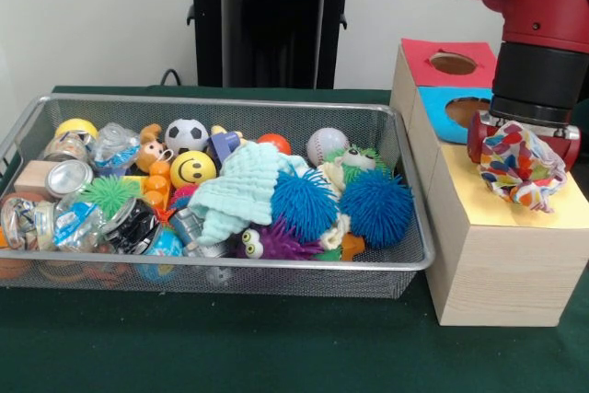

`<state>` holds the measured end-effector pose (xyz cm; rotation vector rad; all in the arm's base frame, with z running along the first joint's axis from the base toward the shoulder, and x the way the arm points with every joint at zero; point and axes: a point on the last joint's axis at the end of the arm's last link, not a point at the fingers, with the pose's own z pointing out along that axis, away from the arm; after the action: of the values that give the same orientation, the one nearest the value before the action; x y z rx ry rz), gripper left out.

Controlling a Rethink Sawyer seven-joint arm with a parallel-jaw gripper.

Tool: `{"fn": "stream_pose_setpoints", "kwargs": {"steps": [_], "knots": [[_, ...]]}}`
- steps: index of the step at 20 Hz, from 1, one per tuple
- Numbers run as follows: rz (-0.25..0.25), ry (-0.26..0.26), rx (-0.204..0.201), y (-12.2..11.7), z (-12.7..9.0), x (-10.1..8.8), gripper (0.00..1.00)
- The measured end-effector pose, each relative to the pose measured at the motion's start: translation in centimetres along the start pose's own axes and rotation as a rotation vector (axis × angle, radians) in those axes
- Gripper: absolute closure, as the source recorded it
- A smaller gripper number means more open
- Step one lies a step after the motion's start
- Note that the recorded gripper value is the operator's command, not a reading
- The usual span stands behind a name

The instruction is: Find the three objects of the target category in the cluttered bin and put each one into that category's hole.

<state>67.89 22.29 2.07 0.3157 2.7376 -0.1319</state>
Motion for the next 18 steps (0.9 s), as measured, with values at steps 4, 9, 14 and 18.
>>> {"fn": "stream_pose_setpoints", "kwargs": {"steps": [4,9,14,18], "knots": [[0.005,0.002,-0.004,-0.04,0.10,-0.13,1.00],[0.015,0.005,-0.013,0.02,0.49,-0.27,0.00],[0.032,0.017,-0.023,-0.37,0.85,-0.56,0.00],[0.034,0.018,-0.024,-0.37,0.85,-0.57,0.00]]}}
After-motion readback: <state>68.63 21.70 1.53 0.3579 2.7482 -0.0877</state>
